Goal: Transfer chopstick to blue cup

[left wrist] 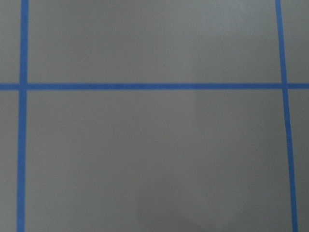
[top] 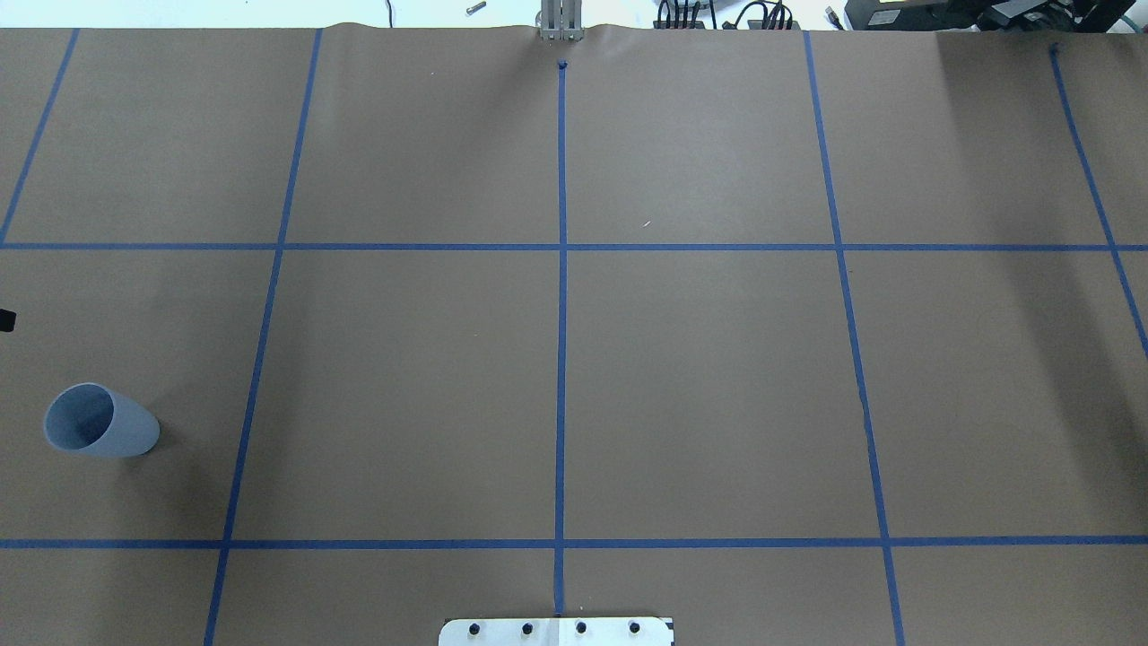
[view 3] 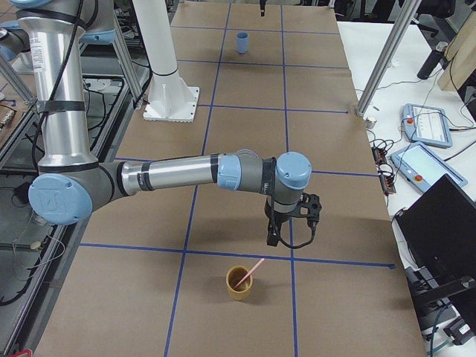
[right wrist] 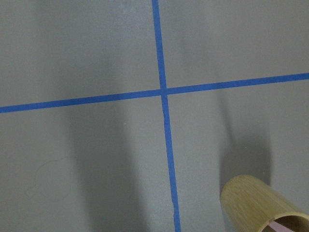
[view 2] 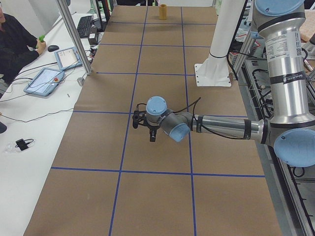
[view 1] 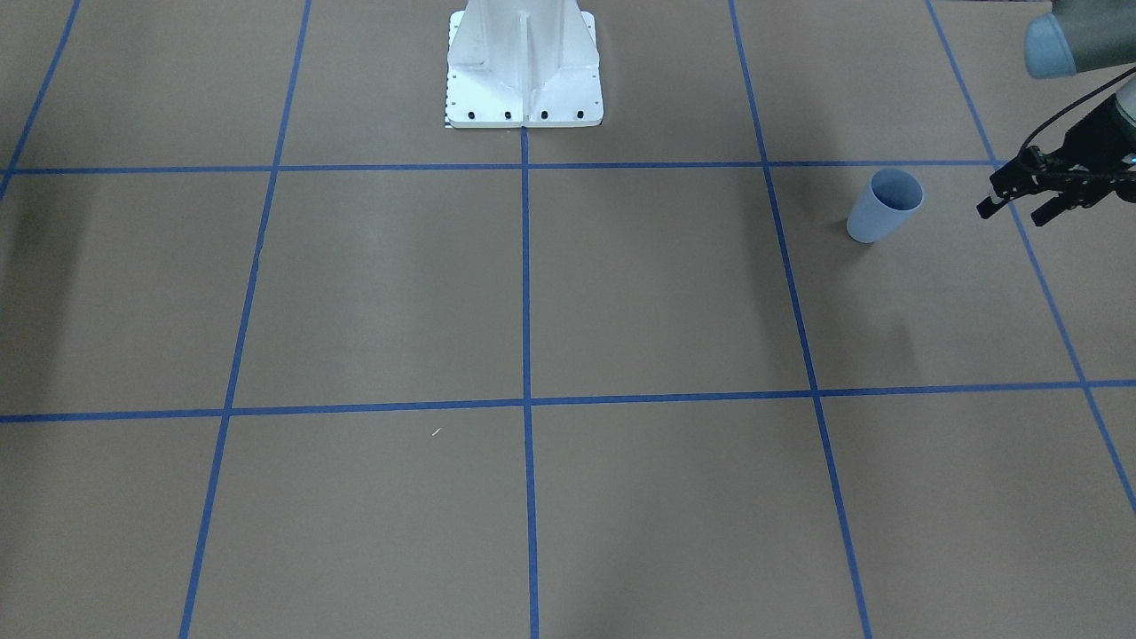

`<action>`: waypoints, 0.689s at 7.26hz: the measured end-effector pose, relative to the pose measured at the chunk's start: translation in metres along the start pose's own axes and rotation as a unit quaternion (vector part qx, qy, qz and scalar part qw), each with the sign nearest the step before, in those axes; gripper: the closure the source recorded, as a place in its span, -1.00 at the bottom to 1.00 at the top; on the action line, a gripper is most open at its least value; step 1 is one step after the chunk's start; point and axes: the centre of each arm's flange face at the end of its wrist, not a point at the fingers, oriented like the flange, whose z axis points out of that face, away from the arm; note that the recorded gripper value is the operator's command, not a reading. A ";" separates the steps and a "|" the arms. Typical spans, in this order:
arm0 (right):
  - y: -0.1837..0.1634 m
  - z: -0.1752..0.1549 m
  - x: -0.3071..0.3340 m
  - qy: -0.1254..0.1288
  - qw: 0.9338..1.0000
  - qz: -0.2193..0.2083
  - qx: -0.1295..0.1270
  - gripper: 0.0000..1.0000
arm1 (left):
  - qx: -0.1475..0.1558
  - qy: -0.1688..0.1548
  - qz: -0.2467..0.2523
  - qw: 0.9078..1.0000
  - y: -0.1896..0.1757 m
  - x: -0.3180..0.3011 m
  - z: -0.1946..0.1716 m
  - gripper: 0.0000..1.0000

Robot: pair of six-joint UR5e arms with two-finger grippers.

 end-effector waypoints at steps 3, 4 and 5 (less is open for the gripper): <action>0.004 0.002 0.002 -0.002 1.000 -0.004 0.007 -1.00 | -0.017 0.000 0.003 1.000 0.029 0.026 0.041 -0.96; 0.004 0.002 0.002 -0.003 1.000 -0.004 0.008 -1.00 | -0.022 0.002 0.008 1.000 0.037 0.025 0.044 -0.96; 0.004 0.002 0.001 -0.004 1.000 -0.004 0.008 -1.00 | -0.026 0.004 0.011 1.000 0.042 0.024 0.046 -0.96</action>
